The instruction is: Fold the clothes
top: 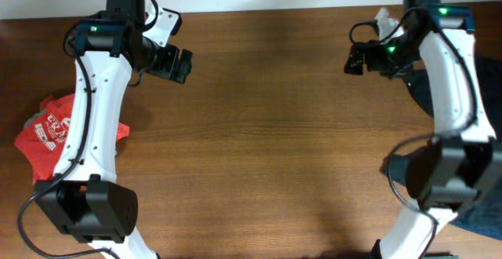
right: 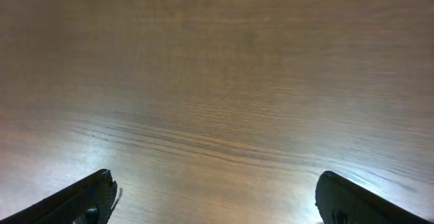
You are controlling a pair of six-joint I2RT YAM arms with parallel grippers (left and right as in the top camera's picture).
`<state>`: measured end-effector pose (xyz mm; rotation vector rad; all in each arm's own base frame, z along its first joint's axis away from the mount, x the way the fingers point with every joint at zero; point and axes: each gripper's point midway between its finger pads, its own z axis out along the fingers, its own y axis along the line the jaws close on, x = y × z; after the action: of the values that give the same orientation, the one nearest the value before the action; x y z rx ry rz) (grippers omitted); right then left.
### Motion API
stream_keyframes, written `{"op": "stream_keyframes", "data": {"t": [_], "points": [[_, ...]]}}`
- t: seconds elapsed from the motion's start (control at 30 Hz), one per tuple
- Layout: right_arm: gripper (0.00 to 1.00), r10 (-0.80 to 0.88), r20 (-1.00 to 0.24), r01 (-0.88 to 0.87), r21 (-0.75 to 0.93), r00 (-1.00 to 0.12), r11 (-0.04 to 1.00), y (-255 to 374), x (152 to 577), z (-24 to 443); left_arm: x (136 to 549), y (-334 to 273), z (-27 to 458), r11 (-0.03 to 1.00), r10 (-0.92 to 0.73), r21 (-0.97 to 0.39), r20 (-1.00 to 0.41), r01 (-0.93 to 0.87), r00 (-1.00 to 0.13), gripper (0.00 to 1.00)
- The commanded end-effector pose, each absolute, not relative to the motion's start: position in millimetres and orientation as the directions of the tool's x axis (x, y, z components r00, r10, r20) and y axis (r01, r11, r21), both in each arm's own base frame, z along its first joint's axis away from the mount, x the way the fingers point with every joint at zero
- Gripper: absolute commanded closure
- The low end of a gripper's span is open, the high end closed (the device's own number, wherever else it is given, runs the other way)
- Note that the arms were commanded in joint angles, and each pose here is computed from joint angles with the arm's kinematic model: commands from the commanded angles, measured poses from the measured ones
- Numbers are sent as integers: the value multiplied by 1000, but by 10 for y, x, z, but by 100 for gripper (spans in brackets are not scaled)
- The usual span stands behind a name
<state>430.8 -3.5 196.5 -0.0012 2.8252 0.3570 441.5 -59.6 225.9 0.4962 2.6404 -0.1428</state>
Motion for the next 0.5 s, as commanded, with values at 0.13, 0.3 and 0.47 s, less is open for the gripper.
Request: {"op": "stream_keyframes", "data": {"t": [0.13, 0.3, 0.47], "points": [[1, 80, -502, 5, 148, -861, 989, -128, 3766, 2766, 4061, -523, 2556, 946, 274, -18, -487, 323, -829, 1], [1, 96, -605, 18, 134, -791, 991, -101, 3275, 2659, 3695, -491, 2599, 947, 271, 11, -567, 322, -778, 1], [1, 111, -688, 37, 122, -718, 992, -92, 2873, 2370, 3266, -462, 2581, 951, 248, 44, -697, 306, -672, 1]]}}
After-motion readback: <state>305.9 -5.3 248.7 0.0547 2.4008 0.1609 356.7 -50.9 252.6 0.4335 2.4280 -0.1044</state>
